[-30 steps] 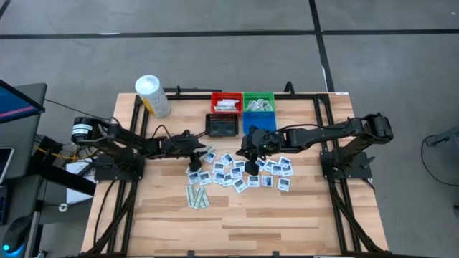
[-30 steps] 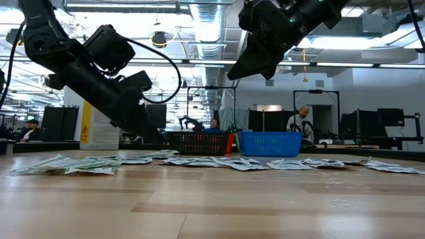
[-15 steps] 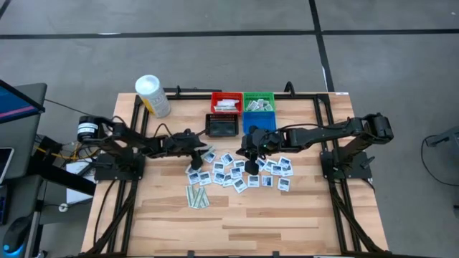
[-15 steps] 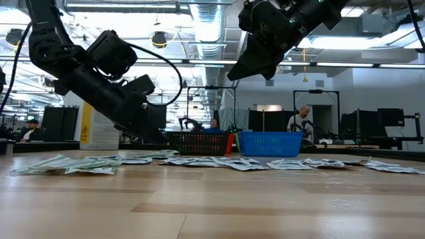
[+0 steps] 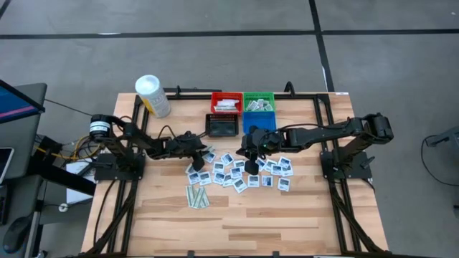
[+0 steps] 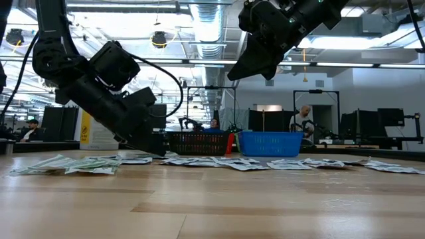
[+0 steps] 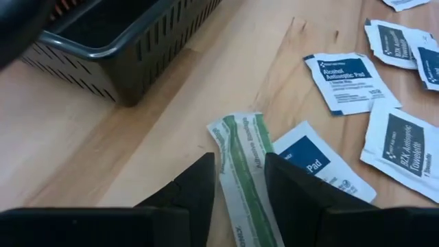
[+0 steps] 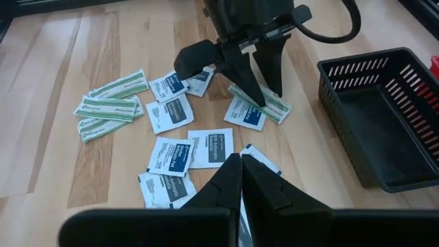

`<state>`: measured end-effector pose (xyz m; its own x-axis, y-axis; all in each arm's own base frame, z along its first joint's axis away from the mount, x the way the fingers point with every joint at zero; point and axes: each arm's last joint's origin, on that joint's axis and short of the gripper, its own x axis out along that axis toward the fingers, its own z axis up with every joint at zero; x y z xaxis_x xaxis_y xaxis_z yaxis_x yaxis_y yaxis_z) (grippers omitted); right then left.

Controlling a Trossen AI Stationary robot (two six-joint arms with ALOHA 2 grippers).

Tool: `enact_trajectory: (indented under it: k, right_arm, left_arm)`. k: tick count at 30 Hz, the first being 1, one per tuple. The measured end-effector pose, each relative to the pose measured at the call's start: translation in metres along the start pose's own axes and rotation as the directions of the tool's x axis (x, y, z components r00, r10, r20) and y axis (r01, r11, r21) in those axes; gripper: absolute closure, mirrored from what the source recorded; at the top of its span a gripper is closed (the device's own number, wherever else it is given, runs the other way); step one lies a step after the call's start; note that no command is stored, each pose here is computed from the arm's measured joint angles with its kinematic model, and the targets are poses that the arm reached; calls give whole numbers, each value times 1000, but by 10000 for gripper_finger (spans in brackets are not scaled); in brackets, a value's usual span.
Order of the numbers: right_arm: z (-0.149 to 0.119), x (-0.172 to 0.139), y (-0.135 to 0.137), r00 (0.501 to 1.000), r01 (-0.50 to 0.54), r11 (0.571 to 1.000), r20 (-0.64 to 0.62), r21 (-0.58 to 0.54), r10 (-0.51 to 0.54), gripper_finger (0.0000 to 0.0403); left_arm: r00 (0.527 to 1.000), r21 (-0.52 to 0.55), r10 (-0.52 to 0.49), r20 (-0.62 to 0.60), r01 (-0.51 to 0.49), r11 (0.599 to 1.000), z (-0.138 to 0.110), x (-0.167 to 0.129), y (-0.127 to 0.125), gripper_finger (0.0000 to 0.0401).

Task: Pick & Place First Aid Supplies
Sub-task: Put the bandage into the red basket

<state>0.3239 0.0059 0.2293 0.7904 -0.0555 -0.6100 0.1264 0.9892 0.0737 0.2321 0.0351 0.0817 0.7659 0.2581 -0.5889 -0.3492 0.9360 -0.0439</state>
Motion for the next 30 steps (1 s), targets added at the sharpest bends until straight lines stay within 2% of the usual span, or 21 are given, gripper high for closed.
enact_trajectory:
  k: [3,8,10,18,25,30]
  right_arm:
    - [0,0,0,1000,0,1000,0,0,0,397]
    - [0,0,0,1000,0,1000,-1,8,0,397]
    - [0,0,0,1000,0,1000,-1,10,0,397]
    - [0,0,0,1000,-1,1000,-1,18,1,397]
    - [0,0,0,1000,-1,1000,-2,25,1,397]
    - [-1,0,0,1000,0,1000,-7,25,0,397]
  left_arm:
    - [1000,1,1,-1,-1,1000,0,0,0,295]
    - [1000,-2,-5,1,5,1000,1,0,-1,376]
    - [1000,-23,-17,0,17,1000,1,0,-1,392]
    - [1000,-23,-30,10,30,999,1,-1,-4,396]
    - [988,2,-87,127,88,996,11,-4,-16,396]
    - [986,30,-84,142,81,996,12,-4,-17,395]
